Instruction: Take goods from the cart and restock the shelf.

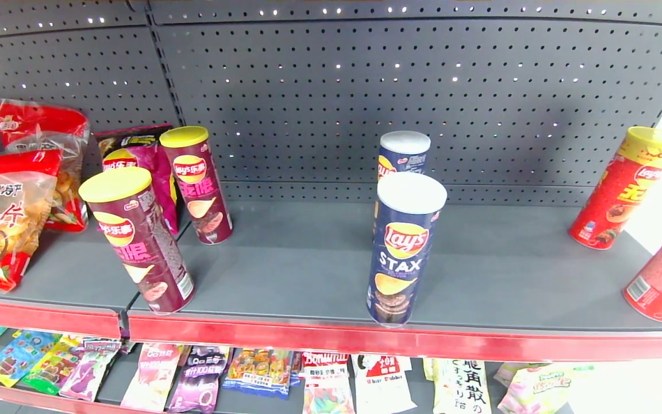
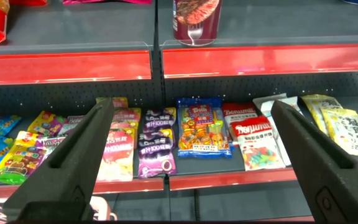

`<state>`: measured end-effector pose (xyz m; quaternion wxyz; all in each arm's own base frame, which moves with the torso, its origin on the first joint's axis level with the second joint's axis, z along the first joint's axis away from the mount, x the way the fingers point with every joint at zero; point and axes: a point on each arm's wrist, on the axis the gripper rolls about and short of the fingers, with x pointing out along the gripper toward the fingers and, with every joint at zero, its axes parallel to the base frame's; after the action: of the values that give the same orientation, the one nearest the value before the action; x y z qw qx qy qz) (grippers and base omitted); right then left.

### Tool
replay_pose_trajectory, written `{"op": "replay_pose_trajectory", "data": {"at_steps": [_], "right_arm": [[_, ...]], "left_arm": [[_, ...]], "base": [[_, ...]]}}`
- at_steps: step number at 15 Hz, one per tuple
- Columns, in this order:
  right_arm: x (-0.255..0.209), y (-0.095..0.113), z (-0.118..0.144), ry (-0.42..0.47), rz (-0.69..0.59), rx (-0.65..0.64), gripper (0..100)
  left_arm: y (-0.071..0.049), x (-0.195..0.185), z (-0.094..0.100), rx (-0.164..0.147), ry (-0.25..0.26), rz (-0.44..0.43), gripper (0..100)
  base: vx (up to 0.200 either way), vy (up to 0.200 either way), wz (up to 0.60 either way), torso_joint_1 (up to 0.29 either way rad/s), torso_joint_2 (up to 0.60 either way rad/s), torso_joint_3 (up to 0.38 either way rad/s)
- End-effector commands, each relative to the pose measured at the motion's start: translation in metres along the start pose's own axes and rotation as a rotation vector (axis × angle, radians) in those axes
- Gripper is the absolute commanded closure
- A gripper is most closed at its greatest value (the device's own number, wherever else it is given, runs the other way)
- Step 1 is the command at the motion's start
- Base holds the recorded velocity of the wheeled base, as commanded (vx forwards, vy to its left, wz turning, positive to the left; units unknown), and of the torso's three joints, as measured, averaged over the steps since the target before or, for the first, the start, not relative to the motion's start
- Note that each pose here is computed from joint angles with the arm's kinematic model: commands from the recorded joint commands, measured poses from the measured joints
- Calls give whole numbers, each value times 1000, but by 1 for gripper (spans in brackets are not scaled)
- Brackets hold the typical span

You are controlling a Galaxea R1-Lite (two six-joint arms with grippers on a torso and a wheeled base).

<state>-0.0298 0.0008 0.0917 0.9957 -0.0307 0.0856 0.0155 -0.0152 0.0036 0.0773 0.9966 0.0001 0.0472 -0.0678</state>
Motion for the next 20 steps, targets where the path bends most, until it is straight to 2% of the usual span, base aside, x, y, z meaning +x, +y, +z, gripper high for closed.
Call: {"op": "replay_pose_trajectory", "data": {"at_steps": [1, 2, 3, 4, 5, 6, 7, 8, 10, 11, 20], "right_arm": [[-5, 2, -4, -79, 69, -48, 0], [-4, 1, -5, -76, 50, -23, 0], [-3, -1, -6, -69, -36, 9, 0], [-2, -3, -6, -81, -149, 43, 0], [2, -4, -8, -128, -169, 77, 0], [4, -3, -8, -156, -144, 72, 0], [7, 0, -9, -199, -22, 17, 0], [8, 1, -9, -216, 38, -13, 0], [10, 1, -15, -169, 26, 18, 0], [10, 1, -15, -168, 16, 48, 0], [10, 1, -15, -167, 13, 52, 0]], "left_arm": [[-1, 1, 0, -4, 11, 34, 0], [-1, 0, 0, -6, 2, 61, 0], [-1, 0, 0, -7, 4, 63, 0], [-1, 0, 0, -7, 4, 63, 0], [-1, 0, 0, -8, 2, 73, 0], [-1, 0, 0, -8, 2, 76, 0], [-1, 0, 0, -8, 2, 76, 0], [-1, 0, 0, -8, 0, 76, 0], [-1, 0, 0, -8, 2, 76, 0], [-1, 0, 0, -8, 5, 82, 0], [-1, 0, 0, -9, 2, 88, 0]], "base": [[0, 0, 0, 0, 0, 0], [0, 0, 0, 0, 0, 0], [0, 0, 0, 0, 0, 0], [0, 0, 0, 0, 0, 0], [0, 0, 0, 0, 0, 0], [0, 0, 0, 0, 0, 0], [0, 0, 0, 0, 0, 0], [0, 0, 0, 0, 0, 0], [0, 0, 0, 0, 0, 0], [0, 0, 0, 0, 0, 0], [0, 0, 0, 0, 0, 0]]}}
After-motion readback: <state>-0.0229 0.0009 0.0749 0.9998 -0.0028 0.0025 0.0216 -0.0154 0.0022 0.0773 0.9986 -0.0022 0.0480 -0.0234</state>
